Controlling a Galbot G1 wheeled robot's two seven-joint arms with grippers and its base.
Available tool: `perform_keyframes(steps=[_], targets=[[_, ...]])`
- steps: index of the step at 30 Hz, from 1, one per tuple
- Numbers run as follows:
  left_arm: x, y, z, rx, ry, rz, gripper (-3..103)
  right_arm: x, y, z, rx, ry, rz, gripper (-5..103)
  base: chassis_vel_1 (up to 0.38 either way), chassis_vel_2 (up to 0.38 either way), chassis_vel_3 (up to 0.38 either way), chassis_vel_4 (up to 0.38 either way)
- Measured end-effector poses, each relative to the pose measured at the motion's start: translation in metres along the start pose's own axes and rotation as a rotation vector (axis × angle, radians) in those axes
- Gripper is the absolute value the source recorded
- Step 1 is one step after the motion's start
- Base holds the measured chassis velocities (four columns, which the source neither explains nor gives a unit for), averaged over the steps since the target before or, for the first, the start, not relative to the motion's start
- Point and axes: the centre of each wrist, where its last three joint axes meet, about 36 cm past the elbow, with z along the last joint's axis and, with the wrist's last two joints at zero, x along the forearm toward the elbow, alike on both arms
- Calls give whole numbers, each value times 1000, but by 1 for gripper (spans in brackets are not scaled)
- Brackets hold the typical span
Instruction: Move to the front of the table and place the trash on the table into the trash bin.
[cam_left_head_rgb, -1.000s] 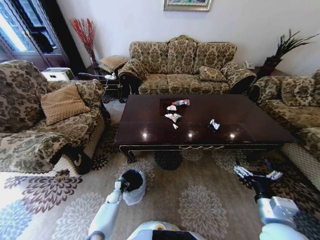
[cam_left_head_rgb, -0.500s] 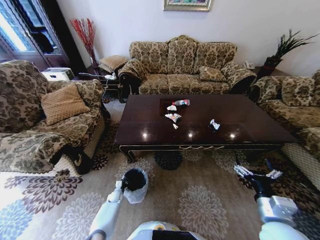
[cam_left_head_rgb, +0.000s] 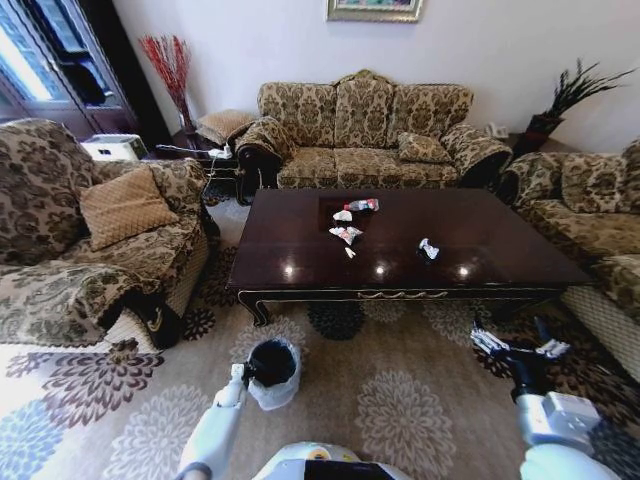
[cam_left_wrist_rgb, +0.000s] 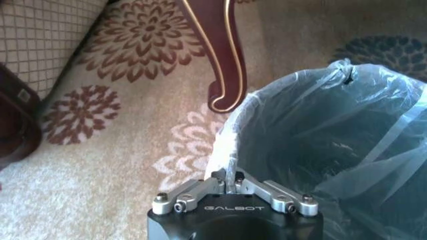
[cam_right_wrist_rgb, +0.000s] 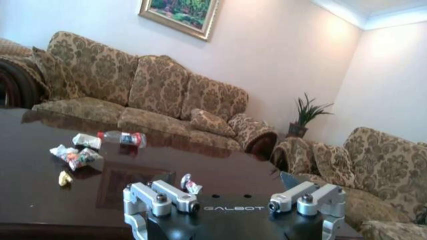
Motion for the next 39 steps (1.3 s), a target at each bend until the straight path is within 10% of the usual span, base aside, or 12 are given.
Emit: perform_keyframes(steps=[9, 22, 30, 39], targets=[[41, 32, -10, 43, -95, -25, 1, -7, 1, -3, -6, -24, -2, 100, 0, 0, 0, 0], [241, 114, -94, 87, -427, -113, 1, -39, 6, 16, -45, -20, -55, 100, 0, 0, 0, 0], [357, 87, -198, 114, -766, -54, 1, -41, 11, -7, -93, -50, -100, 100, 0, 0, 0, 0], [406, 42, -244, 170, -926, 31, 1, -28, 13, -45, -170, -95, -210, 100, 0, 0, 0, 0]])
